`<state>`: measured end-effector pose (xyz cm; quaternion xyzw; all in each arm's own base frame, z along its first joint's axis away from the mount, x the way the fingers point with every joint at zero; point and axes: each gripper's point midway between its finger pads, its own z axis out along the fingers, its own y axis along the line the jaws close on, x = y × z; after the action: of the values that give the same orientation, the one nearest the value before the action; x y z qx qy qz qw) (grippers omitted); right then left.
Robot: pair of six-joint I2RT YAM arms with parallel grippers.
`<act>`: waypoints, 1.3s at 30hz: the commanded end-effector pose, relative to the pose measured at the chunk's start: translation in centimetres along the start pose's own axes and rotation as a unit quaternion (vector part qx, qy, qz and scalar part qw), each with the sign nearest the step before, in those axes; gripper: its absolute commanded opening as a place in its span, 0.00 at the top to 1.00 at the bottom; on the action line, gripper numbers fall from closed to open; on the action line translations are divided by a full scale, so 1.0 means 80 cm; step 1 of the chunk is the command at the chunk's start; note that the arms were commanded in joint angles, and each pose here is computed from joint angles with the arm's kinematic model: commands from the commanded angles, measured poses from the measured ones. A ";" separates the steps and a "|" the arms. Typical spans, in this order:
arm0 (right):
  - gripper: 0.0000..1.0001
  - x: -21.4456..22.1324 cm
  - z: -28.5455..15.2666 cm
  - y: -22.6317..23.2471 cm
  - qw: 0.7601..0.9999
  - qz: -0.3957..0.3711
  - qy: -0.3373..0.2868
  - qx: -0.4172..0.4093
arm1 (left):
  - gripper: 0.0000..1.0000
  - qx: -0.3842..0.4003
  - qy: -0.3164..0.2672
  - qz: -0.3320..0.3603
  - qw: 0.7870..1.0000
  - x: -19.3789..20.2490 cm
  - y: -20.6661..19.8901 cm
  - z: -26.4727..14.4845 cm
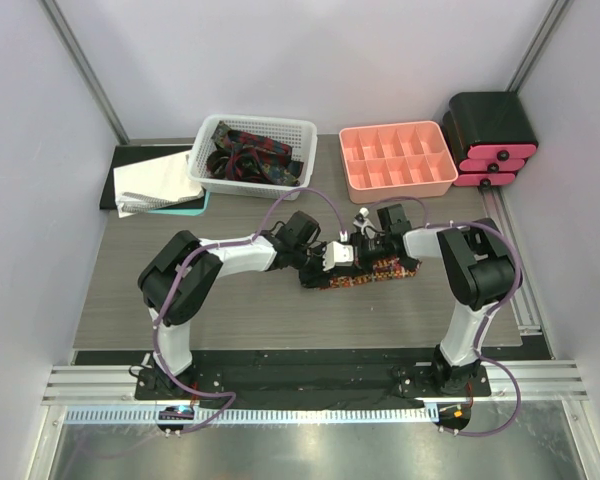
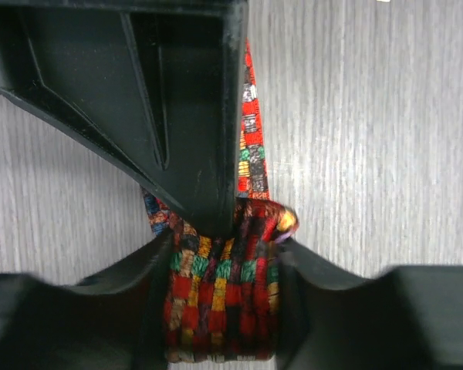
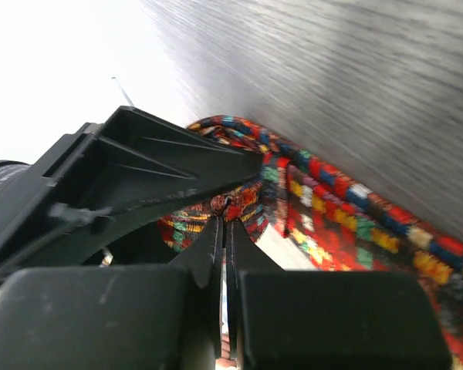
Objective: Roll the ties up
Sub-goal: Roll the tie at the center of the board.
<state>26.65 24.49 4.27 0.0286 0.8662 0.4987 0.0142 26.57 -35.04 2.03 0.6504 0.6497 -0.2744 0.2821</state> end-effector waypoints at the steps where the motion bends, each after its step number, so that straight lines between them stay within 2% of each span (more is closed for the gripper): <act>1: 0.99 0.009 0.003 -0.046 0.998 0.020 0.014 0.062 | 0.48 0.003 0.075 -0.059 0.995 0.066 -0.010 -0.003; 2: 0.99 0.012 0.004 -0.054 0.997 0.020 0.018 0.071 | 0.42 -0.003 0.057 -0.058 0.997 0.051 -0.006 -0.012; 5: 0.99 0.009 0.002 -0.069 0.995 0.019 0.012 0.095 | 0.34 -0.008 0.010 -0.061 0.998 0.018 0.001 -0.030; 11: 0.99 0.001 0.002 -0.098 0.990 0.033 0.004 0.134 | 0.29 -0.015 -0.044 -0.068 0.997 -0.011 0.000 -0.050; 16: 0.99 0.003 0.005 -0.110 0.988 0.051 0.009 0.143 | 0.27 -0.003 -0.068 -0.073 0.995 -0.007 -0.009 -0.039; 20: 0.99 0.000 0.005 -0.106 0.988 0.052 0.017 0.142 | 0.27 -0.011 -0.111 -0.038 0.993 -0.028 0.003 -0.032; 26: 0.99 0.002 0.003 -0.107 0.987 0.052 0.025 0.147 | 0.26 -0.026 -0.121 0.001 0.992 -0.042 0.013 -0.027; 30: 0.99 0.004 0.003 -0.107 0.987 0.053 0.028 0.148 | 0.27 -0.009 -0.106 0.019 0.994 -0.040 0.001 -0.020; 33: 0.99 0.003 0.003 -0.106 0.987 0.054 0.028 0.146 | 0.30 0.001 -0.097 0.034 0.995 -0.037 -0.009 -0.013; 36: 0.99 0.001 0.003 -0.101 0.988 0.051 0.027 0.140 | 0.41 0.002 -0.076 0.025 0.997 -0.027 -0.013 -0.003; 37: 0.99 0.002 0.003 -0.098 0.989 0.050 0.029 0.136 | 0.49 -0.005 -0.069 0.018 0.997 -0.026 -0.009 -0.001; 39: 0.99 0.001 0.003 -0.091 0.990 0.044 0.028 0.130 | 0.58 -0.010 -0.058 -0.014 0.998 -0.019 -0.006 0.006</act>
<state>26.65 22.79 1.43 0.0386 0.8858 0.4607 -0.0388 25.94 -35.64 3.46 0.6328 0.6242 -0.3104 0.3370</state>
